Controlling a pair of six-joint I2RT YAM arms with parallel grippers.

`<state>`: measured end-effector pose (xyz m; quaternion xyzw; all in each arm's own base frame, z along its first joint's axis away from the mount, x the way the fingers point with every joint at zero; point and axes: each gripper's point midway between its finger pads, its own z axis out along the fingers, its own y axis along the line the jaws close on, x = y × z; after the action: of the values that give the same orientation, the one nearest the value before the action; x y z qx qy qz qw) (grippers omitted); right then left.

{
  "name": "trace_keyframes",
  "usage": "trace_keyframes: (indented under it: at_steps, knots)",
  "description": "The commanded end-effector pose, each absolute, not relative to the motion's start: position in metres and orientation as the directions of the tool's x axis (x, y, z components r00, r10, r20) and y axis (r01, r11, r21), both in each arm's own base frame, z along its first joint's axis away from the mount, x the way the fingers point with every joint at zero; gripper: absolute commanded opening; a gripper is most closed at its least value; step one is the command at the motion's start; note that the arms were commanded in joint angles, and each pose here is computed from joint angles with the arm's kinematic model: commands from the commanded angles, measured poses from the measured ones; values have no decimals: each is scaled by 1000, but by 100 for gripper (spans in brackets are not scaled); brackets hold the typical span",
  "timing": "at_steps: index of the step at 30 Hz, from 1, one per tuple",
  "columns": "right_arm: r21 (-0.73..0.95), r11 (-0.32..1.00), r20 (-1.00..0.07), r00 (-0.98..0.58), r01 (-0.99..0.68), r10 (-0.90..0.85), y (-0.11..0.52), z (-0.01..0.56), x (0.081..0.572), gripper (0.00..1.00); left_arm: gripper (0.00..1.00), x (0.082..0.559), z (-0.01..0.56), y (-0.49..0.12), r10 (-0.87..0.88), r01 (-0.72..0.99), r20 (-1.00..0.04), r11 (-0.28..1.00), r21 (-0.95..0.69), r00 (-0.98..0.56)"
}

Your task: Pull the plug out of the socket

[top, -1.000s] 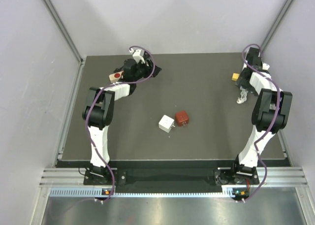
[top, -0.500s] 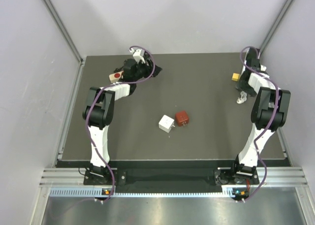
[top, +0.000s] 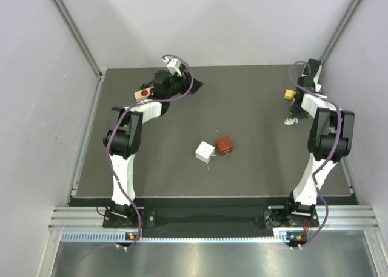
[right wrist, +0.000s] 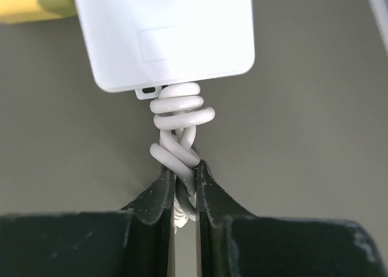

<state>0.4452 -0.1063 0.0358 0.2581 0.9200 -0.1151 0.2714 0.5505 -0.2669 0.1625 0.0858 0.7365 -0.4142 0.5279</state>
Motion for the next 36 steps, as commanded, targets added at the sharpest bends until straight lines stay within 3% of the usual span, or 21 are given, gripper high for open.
trace_keyframes:
  at_steps: [1,7,14,16,18,22,26,30,36]
  knots:
    - [-58,892,-550,-760,449,347,-57,43,436,0,62,546,190,-293,-297,667,-880,574,-475,-371]
    - [-23,955,-514,-823,295,242,17,39,402,0,63,523,188,-333,-243,732,-885,497,-466,-398]
    - [-47,986,-440,-889,162,125,49,29,327,0,63,499,184,-366,-225,765,-862,397,-507,-454]
    - [9,989,-418,-898,146,136,61,26,309,2,63,492,182,-377,-211,771,-860,382,-509,-464]
    - [44,986,-404,-900,158,162,64,25,288,11,63,486,181,-388,-191,781,-862,367,-506,-469]
    - [10,981,-394,-901,192,180,52,28,262,17,63,475,179,-410,-165,796,-864,336,-503,-476]
    - [-3,963,-468,-851,271,238,38,52,256,41,63,463,177,-434,-127,815,-869,306,-492,-477]
    - [26,948,-541,-793,316,279,29,76,266,74,63,446,180,-456,-95,839,-877,260,-478,-470]
    - [65,905,-642,-677,420,360,-7,115,306,95,63,426,181,-482,-65,860,-885,214,-463,-460]
